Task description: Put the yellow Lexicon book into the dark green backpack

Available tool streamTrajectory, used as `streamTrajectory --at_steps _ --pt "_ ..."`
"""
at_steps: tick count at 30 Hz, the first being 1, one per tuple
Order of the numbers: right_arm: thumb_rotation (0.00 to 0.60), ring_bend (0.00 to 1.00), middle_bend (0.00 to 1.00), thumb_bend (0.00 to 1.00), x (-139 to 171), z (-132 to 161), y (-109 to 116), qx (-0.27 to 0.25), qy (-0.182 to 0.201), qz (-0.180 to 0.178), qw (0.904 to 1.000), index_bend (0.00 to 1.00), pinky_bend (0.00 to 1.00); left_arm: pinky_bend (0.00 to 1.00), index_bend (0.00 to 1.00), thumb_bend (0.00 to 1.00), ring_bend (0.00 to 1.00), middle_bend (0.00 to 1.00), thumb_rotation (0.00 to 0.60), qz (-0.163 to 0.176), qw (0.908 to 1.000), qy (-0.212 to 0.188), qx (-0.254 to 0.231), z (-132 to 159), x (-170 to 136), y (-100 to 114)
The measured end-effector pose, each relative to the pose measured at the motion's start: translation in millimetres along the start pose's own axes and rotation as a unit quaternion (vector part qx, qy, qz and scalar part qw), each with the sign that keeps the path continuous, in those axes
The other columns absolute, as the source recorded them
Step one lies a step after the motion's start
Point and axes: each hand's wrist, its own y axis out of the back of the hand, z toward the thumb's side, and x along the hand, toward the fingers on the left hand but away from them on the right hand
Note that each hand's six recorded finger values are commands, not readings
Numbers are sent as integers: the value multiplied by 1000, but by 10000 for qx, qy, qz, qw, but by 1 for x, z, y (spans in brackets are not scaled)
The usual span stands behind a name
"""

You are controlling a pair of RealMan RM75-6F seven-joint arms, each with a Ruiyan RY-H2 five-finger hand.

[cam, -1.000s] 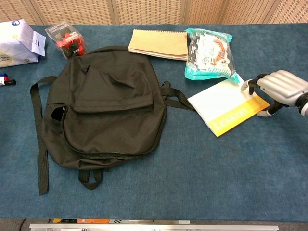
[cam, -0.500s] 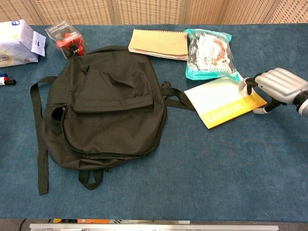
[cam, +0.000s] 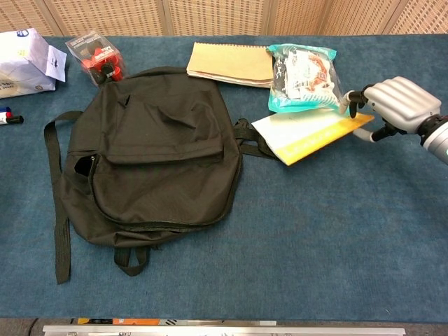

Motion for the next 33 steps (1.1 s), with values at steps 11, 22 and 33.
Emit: streamTrajectory --at_steps 11,22,33 --pt "600 396 520 524 -15 11 2 -50 -30 -49 10000 451 500 48 91 250 66 68 566 -46 10000 -17 -86 0 0 -1" --pt "600 477 612 427 -16 12 -3 -14 -286 -4 9996 584 556 48 91 250 65 68 556 -107 9998 -47 -155 0 -1 0" --pt "600 586 708 429 -17 17 4 -46 -469 -339 9983 734 654 48 91 250 66 68 541 -120 9999 -70 -80 0 0 6"
